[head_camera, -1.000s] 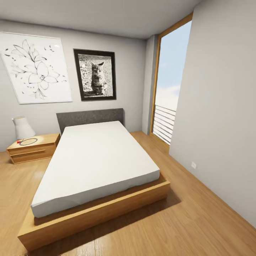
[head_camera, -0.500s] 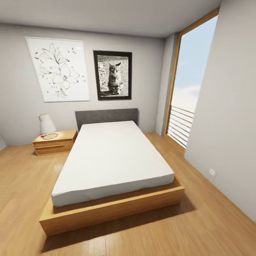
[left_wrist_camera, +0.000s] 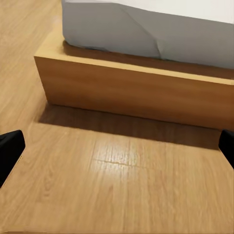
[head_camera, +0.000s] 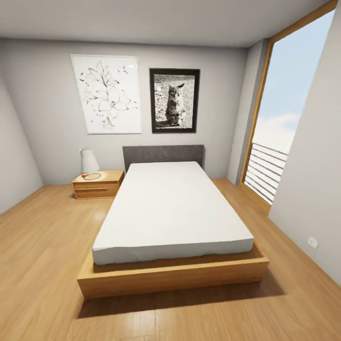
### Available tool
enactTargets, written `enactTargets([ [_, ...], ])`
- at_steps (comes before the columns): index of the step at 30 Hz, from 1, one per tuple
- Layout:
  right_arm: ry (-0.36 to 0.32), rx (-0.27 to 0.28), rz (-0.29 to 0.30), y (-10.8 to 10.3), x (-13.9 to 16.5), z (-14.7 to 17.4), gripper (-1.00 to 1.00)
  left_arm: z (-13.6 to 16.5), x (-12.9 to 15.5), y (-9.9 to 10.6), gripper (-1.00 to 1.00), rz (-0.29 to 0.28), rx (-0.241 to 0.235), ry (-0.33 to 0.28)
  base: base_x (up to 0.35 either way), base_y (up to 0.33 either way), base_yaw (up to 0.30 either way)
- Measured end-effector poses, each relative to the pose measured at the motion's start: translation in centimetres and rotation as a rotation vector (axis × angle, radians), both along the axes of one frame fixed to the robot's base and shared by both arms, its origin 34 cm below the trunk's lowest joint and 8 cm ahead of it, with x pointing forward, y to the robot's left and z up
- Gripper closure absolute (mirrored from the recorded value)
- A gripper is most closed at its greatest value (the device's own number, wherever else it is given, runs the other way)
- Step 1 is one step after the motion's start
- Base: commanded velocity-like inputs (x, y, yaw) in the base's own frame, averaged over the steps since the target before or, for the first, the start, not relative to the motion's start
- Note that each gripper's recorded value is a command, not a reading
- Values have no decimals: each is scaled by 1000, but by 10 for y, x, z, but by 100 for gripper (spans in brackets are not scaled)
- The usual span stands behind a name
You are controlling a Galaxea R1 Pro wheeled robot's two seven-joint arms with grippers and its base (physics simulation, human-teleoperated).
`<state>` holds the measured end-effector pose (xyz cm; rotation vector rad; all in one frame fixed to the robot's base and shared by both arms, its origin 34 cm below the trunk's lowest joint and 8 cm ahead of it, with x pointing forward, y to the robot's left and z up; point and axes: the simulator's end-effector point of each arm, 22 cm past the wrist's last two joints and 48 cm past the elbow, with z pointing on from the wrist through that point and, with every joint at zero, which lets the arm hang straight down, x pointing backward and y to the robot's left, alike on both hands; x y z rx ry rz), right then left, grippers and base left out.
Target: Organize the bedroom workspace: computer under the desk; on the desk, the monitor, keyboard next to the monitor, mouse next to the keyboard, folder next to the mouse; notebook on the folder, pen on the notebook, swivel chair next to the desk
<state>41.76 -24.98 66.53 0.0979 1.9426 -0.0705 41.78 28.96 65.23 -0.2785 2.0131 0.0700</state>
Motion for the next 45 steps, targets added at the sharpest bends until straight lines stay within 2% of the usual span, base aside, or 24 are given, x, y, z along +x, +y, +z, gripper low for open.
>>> enactTargets([
  [2, 0, 0, 1, 0, 0, 0, -100, 0, 0, 2, -100, 6, 3, -1, 0, 0, 287],
  [6, 0, -4, 19, 4, 0, 0, -100, -1, -3, 11, -100, 54, 20, 7, 0, 0, 287],
  [16, -1, -5, 25, 5, 0, 0, -100, -1, -5, 13, -100, 62, 23, 12, 41, 0, 287],
  [25, 0, -7, 23, 3, 0, 0, -100, -3, -6, 11, -100, 60, 21, 18, 296, 0, 287],
  [30, 2, -8, 20, 2, -1, 0, -100, -12, -16, 9, -100, 53, 20, 53, 326, 0, 287],
  [45, 9, -6, 25, 4, -3, -2, -100, -16, -21, 5, -100, 39, 19, 72, 327, 0, 287],
])
